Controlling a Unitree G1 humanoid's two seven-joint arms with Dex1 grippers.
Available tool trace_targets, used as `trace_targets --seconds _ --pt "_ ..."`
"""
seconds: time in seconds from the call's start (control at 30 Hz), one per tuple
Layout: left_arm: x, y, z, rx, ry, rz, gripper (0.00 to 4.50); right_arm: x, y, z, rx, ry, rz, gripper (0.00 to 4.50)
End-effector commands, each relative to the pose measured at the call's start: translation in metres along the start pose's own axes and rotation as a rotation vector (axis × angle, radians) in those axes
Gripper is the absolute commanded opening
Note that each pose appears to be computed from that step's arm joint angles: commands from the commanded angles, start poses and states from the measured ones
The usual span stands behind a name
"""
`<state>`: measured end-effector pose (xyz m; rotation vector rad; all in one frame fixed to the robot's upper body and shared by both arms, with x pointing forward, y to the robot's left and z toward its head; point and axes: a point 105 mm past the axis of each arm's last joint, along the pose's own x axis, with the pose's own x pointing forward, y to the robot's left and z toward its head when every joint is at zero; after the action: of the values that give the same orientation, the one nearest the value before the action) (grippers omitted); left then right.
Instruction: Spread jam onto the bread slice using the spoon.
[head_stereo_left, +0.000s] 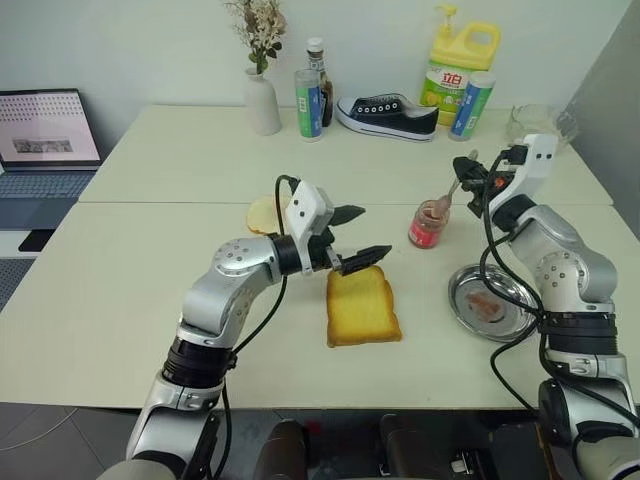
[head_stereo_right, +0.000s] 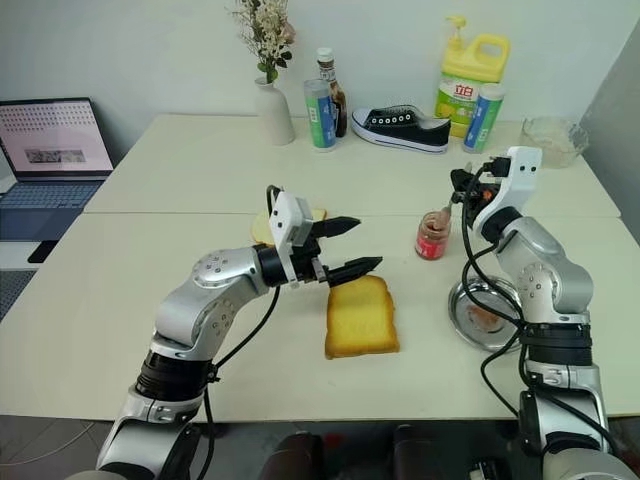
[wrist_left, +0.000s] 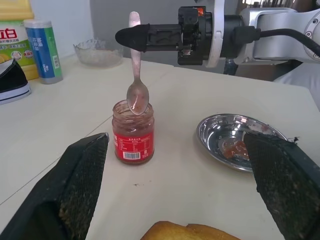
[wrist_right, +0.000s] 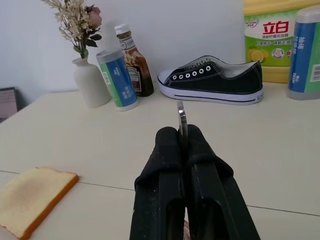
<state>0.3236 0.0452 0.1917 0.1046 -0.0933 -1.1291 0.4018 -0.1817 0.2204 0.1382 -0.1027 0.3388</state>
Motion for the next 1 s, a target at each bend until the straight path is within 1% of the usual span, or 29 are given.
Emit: trace_targets --seconds 0.03,0.3,0.5,0.6,0.77,1.0 --pt "-0.002 -0.003 0.016 0.046 -0.039 -0.002 4.5 0.005 0.01 0.015 -0.074 -0.065 0.028 0.03" --pt "-0.002 -0.005 0.019 0.056 -0.038 0.0 4.5 0.012 0.018 -0.009 -0.328 -0.037 0.027 0.03" --pt "-0.003 -0.005 0.022 0.062 -0.037 0.002 4.5 0.012 0.019 -0.024 -0.364 -0.005 0.022 0.03" --pt "-0.003 -0.005 0.023 0.063 -0.039 0.003 4.5 0.011 0.018 -0.031 -0.348 0.019 0.013 0.03" --pt "-0.002 -0.005 0.024 0.064 -0.04 0.002 4.5 0.013 0.023 -0.033 -0.248 0.028 0.007 0.03" --pt "-0.001 -0.004 0.025 0.067 -0.044 0.003 4.5 0.014 0.021 -0.028 -0.013 0.016 -0.056 0.03"
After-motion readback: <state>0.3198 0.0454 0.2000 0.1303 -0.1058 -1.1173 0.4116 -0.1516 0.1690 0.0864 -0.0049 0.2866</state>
